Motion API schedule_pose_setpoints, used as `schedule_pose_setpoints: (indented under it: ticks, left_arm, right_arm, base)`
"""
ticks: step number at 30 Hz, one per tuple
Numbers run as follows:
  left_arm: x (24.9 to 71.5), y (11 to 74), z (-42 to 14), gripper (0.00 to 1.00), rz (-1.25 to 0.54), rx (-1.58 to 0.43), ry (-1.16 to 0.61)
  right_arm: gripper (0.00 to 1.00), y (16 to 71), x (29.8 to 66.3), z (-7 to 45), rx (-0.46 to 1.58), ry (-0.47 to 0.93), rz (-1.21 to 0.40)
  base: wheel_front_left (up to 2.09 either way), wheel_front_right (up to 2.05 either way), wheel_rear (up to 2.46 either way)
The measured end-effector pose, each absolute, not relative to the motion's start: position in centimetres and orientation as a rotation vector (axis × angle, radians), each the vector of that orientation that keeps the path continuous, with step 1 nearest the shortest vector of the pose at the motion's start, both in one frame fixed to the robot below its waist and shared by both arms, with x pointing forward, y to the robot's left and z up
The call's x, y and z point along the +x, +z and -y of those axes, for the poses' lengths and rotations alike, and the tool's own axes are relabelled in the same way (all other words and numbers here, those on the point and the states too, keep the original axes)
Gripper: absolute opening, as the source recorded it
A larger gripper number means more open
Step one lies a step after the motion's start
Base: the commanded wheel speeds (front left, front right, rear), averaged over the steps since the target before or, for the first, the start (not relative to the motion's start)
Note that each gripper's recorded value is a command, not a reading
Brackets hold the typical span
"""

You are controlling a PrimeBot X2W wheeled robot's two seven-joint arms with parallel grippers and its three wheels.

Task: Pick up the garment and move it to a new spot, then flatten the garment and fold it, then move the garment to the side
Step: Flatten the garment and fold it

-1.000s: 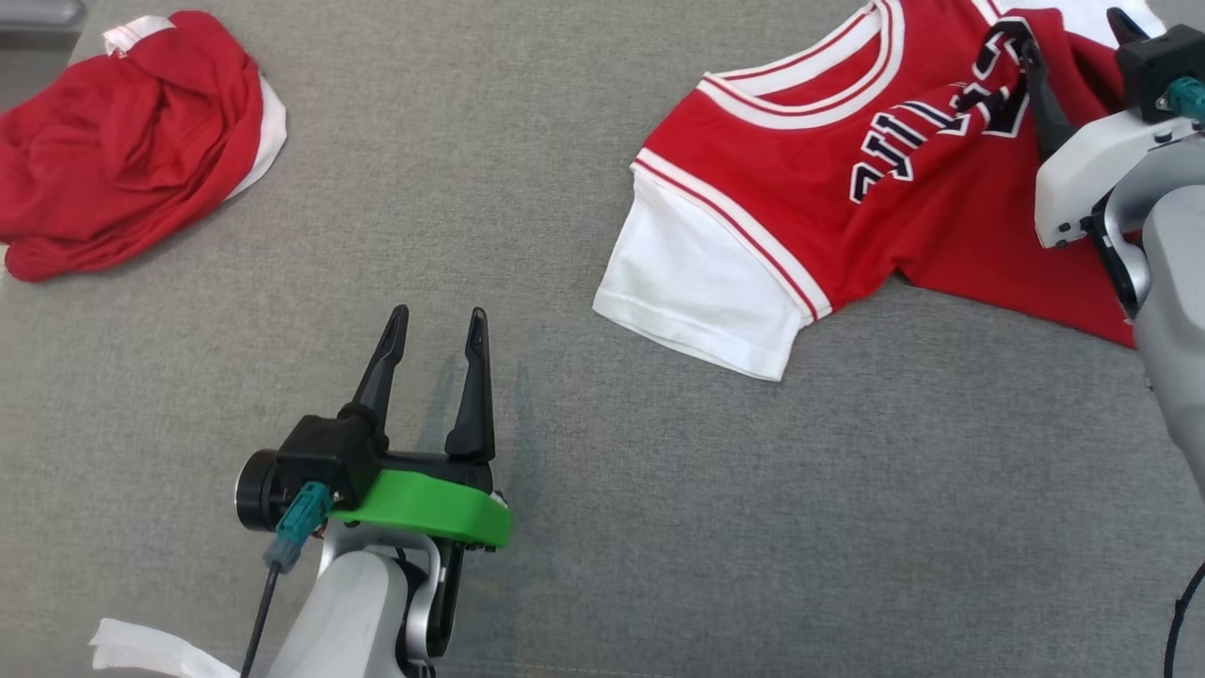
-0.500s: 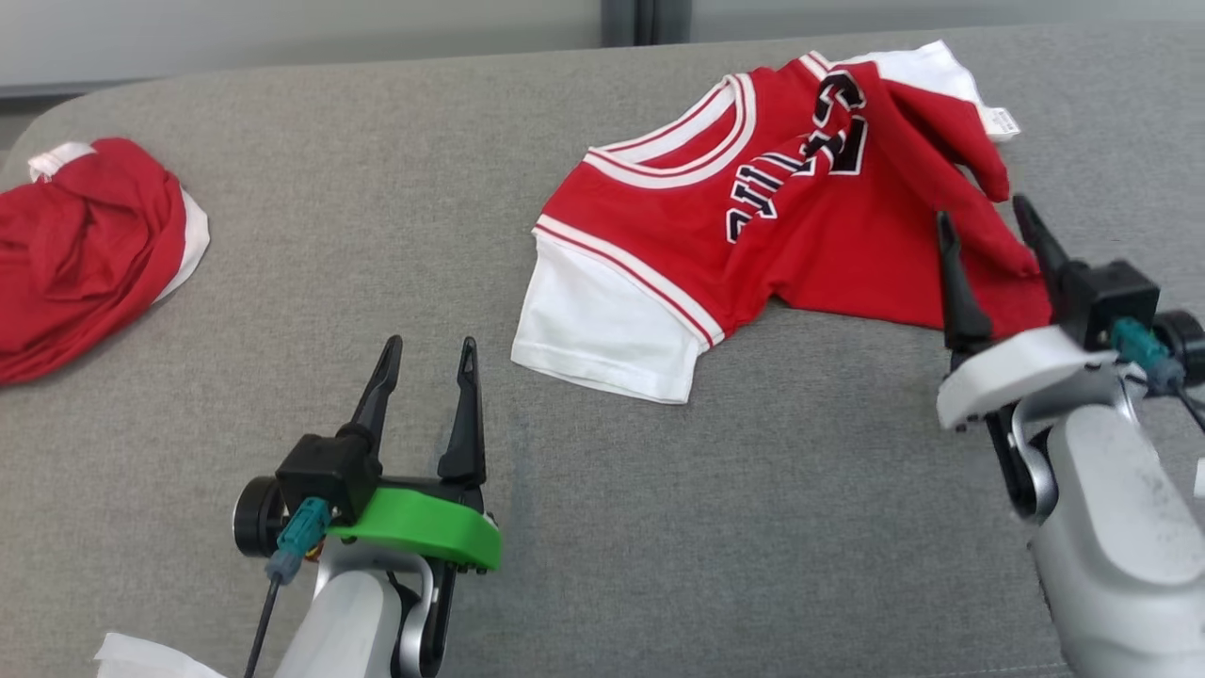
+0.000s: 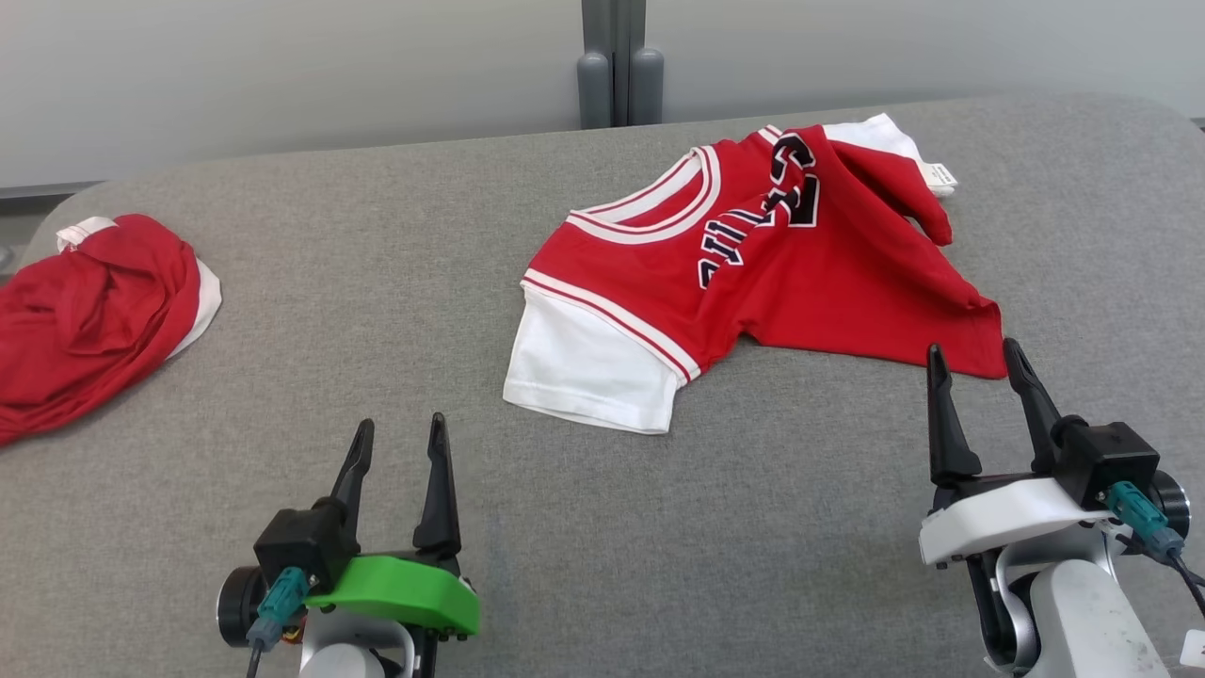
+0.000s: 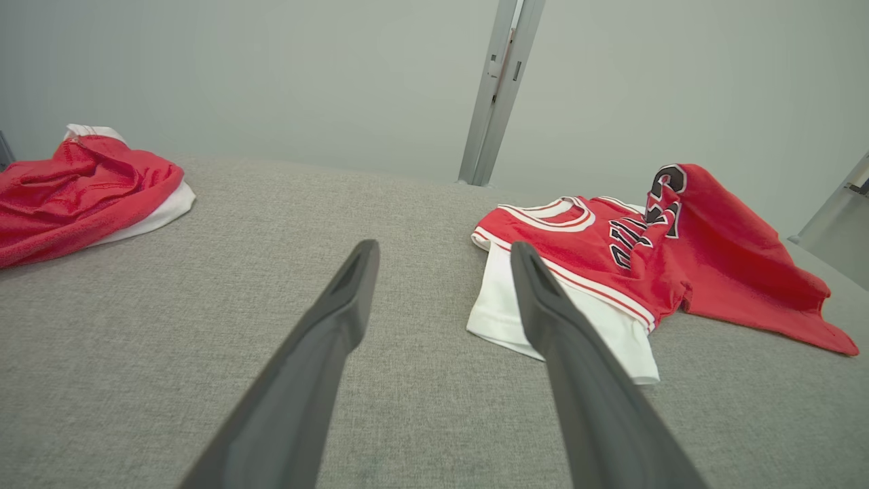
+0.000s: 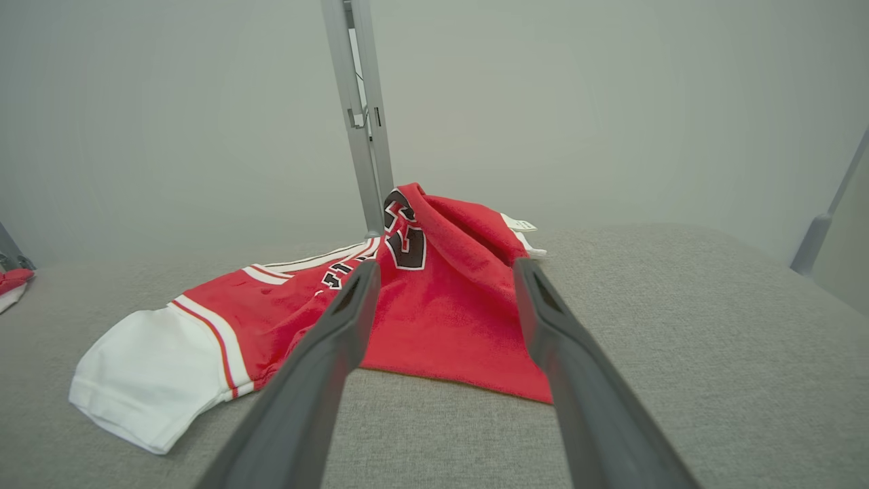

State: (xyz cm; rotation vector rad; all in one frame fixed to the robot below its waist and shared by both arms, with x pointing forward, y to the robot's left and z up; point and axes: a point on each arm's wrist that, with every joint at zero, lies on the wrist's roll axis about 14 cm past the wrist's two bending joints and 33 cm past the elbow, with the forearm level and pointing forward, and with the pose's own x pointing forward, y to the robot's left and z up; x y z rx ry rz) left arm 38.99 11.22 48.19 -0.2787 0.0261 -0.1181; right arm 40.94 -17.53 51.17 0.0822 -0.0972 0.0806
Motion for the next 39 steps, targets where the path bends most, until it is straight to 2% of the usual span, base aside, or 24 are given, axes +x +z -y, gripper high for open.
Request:
schedule_pose_setpoints:
  ticks: [12,27,33,39]
  left_arm:
    - [37.7,48.7,-12.4,1.0,-0.008,-0.272,-0.077]
    - [38.3,47.9,-11.4,1.0,-0.034,-0.237,-0.123]
    - [40.8,45.9,-8.3,1.0,-0.14,-0.19,-0.244]
    - [43.2,41.7,-6.5,1.0,-0.387,-0.163,-0.309]
  right_arm:
    - [1.0,51.3,40.2,14.8,0.145,0.148,0.097]
    - [1.0,49.8,40.0,14.8,0.153,0.145,0.051]
    - [1.0,48.9,40.2,16.0,0.164,0.108,0.028]
    - [1.0,47.9,40.2,17.5,0.171,0.061,0.001]
  base:
    - [0.0,0.0,0.0]
    - [0.0,0.0,0.0]
    - [0.0,0.0,0.0]
    - [0.0,0.0,0.0]
